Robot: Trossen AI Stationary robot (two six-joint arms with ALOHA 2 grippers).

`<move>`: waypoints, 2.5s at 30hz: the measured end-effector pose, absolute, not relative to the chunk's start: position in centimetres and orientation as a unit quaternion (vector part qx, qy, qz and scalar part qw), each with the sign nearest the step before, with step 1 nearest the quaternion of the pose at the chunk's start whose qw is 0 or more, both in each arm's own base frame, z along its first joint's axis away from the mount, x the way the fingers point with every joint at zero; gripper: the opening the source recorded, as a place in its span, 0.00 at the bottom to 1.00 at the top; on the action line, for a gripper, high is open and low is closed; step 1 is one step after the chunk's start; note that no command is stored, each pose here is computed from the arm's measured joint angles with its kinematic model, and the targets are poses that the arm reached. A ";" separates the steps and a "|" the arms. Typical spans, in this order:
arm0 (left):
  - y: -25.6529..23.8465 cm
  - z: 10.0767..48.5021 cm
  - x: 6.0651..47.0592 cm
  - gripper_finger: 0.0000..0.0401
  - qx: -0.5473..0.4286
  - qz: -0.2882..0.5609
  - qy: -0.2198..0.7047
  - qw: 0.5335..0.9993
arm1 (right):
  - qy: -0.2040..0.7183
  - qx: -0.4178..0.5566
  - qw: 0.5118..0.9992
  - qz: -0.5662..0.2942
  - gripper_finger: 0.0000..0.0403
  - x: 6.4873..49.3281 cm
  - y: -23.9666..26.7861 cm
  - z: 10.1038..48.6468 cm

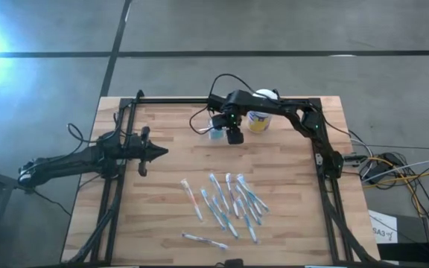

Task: Pick & Place toothbrushing station
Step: Adjust the transparent toothbrush holder, then put the blue toothbrush into the transparent toothbrush holder

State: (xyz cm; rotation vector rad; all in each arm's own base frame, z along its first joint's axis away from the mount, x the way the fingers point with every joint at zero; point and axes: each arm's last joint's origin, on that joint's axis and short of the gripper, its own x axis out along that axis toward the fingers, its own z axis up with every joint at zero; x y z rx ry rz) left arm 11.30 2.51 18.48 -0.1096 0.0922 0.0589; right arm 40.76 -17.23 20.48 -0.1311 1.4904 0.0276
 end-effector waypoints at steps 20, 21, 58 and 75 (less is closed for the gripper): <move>2.6 18.6 11.3 0.02 -0.051 0.039 0.042 0.997 | 0.678 -0.008 0.735 0.015 0.05 40.7 -16.7 20.3; 2.6 18.6 11.3 0.02 -0.051 0.039 0.042 0.997 | 0.679 -0.003 0.734 0.017 0.05 40.6 -16.6 20.2; 2.6 18.6 11.3 0.02 -0.051 0.040 0.042 0.997 | 0.693 -0.021 0.719 0.052 0.06 40.3 -15.7 20.3; 2.6 18.6 11.3 0.02 -0.042 0.040 0.042 0.997 | 0.649 0.016 0.761 -0.010 0.34 37.8 -12.0 31.1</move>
